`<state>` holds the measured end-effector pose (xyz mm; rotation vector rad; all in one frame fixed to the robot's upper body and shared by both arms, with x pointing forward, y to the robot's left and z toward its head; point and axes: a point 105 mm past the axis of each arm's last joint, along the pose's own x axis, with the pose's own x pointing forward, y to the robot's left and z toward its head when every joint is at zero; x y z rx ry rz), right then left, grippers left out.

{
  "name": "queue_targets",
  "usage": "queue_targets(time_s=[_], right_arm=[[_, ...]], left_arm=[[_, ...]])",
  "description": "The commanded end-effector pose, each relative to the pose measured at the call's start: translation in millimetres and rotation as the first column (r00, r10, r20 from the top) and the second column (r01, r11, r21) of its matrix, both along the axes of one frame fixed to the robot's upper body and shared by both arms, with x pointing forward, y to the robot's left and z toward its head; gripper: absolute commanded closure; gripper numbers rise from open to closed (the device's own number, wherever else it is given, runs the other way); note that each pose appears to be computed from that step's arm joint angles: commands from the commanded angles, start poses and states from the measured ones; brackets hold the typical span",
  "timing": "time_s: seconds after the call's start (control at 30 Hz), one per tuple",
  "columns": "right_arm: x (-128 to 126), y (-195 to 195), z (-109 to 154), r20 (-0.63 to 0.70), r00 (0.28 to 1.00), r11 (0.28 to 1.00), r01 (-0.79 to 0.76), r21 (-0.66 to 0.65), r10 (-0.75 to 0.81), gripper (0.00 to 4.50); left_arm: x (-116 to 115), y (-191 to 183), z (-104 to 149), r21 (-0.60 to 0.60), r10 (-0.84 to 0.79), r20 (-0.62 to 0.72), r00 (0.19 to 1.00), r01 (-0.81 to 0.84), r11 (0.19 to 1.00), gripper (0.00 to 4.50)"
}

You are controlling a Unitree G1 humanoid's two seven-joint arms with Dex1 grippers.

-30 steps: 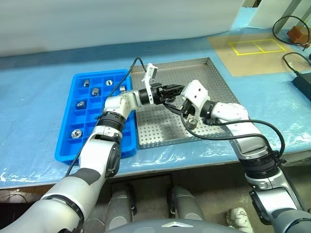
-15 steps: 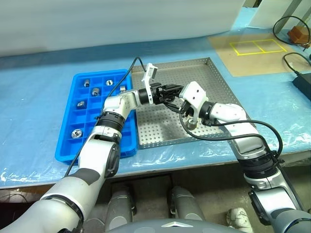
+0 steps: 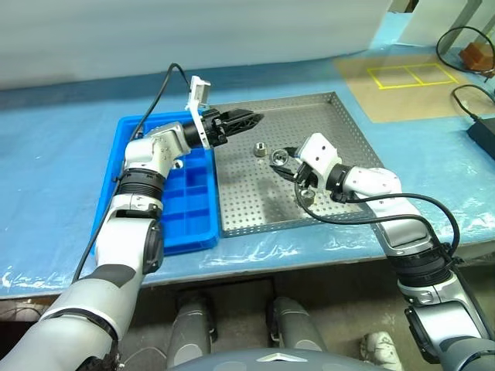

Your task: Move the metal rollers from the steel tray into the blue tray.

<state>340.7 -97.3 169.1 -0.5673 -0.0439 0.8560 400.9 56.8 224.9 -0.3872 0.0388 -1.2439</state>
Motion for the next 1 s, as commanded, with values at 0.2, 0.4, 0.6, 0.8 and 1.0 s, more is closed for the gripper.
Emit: queue_targets(time_s=[0.2, 0.4, 0.6, 0.8, 1.0], right_arm=[[4, 1, 17, 0.075, 0.997, 1.000, -0.001, 0.008, 0.000, 2.76], [5, 2, 17, 0.088, 0.996, 1.000, 0.001, -0.002, -0.001, 2.76], [5, 3, 21, 0.106, 0.994, 1.000, 0.008, 0.003, -0.008, 2.76], [5, 1, 26, 0.120, 0.993, 1.000, 0.015, 0.013, -0.016, 2.76], [-1, -2, 22, 0.102, 0.995, 1.000, 0.000, 0.004, 0.000, 2.76]], left_arm=[[-28, -18, -3, 0.069, -0.152, 0.077, 0.985, 0.147, 0.987, 1.17], [-30, -26, -16, 0.074, -0.171, 0.034, 0.985, 0.168, 0.983, 1.17], [-33, -38, -26, 0.078, -0.191, 0.002, 0.982, 0.190, 0.979, 1.17], [-26, -44, -37, 0.115, -0.157, -0.015, 0.987, 0.158, 0.981, 1.17], [-12, -33, -25, 0.080, -0.090, 0.002, 0.996, 0.089, 0.993, 1.17]])
